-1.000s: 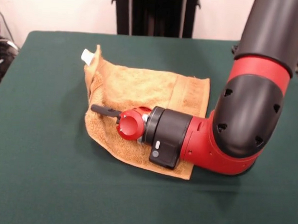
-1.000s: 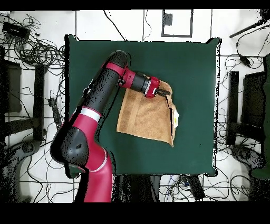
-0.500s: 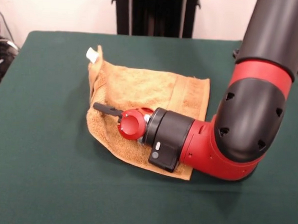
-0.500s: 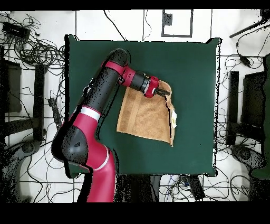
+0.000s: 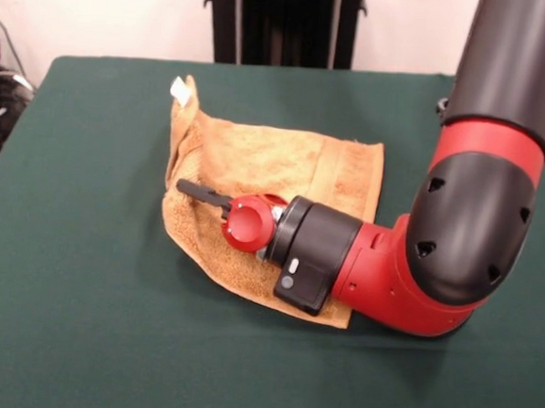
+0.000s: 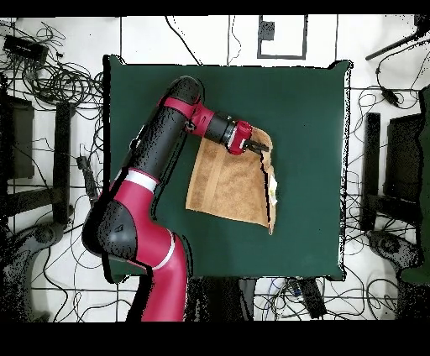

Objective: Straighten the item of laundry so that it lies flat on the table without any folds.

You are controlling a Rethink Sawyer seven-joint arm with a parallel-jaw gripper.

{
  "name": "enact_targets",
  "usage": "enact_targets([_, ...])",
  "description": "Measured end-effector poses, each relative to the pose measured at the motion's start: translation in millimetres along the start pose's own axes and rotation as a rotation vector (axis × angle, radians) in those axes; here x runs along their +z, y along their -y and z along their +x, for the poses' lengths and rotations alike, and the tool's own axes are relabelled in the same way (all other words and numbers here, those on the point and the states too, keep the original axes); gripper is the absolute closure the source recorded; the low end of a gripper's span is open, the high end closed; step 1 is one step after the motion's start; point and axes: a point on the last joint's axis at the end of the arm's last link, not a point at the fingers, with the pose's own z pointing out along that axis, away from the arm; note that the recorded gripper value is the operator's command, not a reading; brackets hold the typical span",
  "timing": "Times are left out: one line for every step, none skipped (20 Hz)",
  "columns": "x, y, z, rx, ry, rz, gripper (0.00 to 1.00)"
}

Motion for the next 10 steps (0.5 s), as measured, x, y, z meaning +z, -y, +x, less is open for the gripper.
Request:
enact_targets([-0.5,-0.1,-0.1,0.002,0.003,-0.005,1.0])
enact_targets([-0.7,-0.2,-0.1,0.004,0.004,-0.009,1.0])
enact_targets([-0.8,-0.5,0.0,0.005,0.005,-0.012,1.0])
enact_targets([-1.1,-0.5,-0.1,0.007,0.007,-0.015,1.0])
enact_targets([-1.4,-0.5,-0.1,0.009,0.008,-0.019,1.0])
enact_targets([-1.5,-0.5,-0.1,0.013,0.009,-0.02,1.0])
enact_targets([-1.6,-0.5,-0.1,0.013,0.01,-0.02,1.0])
enact_targets([-1.8,-0.6,0.0,0.017,0.011,-0.022,1.0])
enact_targets([-2.0,-0.7,0.0,0.019,0.012,-0.023,1.0])
enact_targets([-2.2,-0.7,-0.1,0.021,0.013,-0.024,1.0])
